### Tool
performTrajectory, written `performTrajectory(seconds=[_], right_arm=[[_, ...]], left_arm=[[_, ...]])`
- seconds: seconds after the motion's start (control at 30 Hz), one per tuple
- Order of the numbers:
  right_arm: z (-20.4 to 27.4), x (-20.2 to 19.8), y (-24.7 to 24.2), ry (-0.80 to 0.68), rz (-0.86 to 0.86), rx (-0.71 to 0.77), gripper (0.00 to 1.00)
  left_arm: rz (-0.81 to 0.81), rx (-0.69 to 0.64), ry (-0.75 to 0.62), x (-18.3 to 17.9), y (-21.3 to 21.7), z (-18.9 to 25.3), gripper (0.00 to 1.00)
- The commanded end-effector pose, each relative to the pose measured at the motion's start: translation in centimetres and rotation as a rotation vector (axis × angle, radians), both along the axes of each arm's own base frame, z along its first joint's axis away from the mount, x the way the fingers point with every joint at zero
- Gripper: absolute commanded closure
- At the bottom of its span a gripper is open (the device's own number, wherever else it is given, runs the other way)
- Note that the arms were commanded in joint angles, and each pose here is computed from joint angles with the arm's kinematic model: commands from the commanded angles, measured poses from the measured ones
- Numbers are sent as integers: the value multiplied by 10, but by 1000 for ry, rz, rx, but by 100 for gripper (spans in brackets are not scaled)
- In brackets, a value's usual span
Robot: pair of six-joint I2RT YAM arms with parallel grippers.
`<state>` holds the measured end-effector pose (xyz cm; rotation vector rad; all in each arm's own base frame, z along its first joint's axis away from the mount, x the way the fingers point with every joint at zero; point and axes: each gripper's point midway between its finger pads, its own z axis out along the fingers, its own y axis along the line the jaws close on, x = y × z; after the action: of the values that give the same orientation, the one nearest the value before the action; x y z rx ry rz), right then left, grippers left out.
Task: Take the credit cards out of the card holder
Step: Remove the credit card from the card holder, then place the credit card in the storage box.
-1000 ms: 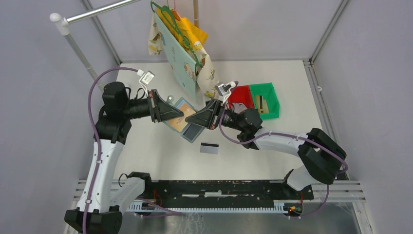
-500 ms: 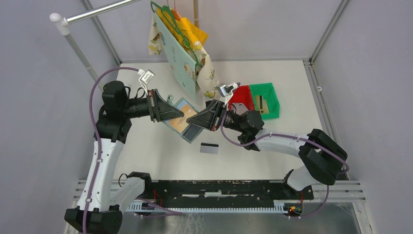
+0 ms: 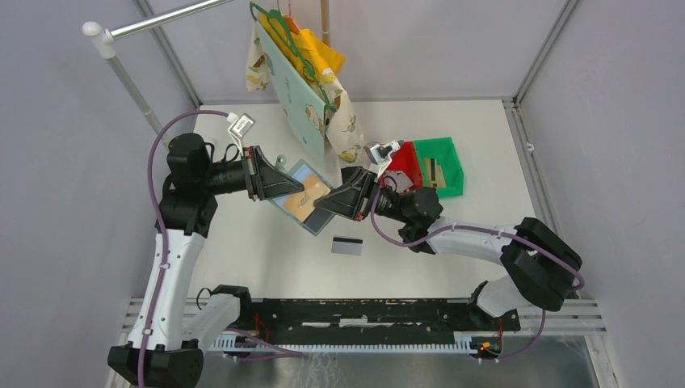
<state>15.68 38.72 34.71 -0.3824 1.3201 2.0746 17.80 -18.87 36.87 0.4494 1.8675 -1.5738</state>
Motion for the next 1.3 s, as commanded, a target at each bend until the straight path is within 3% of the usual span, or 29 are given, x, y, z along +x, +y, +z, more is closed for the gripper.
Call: performTrajectory(seconds=[0.0,0.2,0.37,0.7,0.93,1.27], right_arm=[[35,-16,-13,-98,28,101,90],[34,-17,-16,-94,30,112,100],[24,-19,-24,-70,29,100,100],[-38,4,-68,-51,-61,-158,100],[-97,83,-134,-52,-423,-650,100],[-125,169,-266,-8,-888,-1244,100]], left_arm=[[-3,-22,-50,-2,0,19,87],[-9,-22,-54,-2,0,19,91],[5,5,-82,2,1,19,93],[116,200,-210,31,17,0,91],[128,379,-315,37,34,-32,91],[-36,479,-226,25,39,-88,90]])
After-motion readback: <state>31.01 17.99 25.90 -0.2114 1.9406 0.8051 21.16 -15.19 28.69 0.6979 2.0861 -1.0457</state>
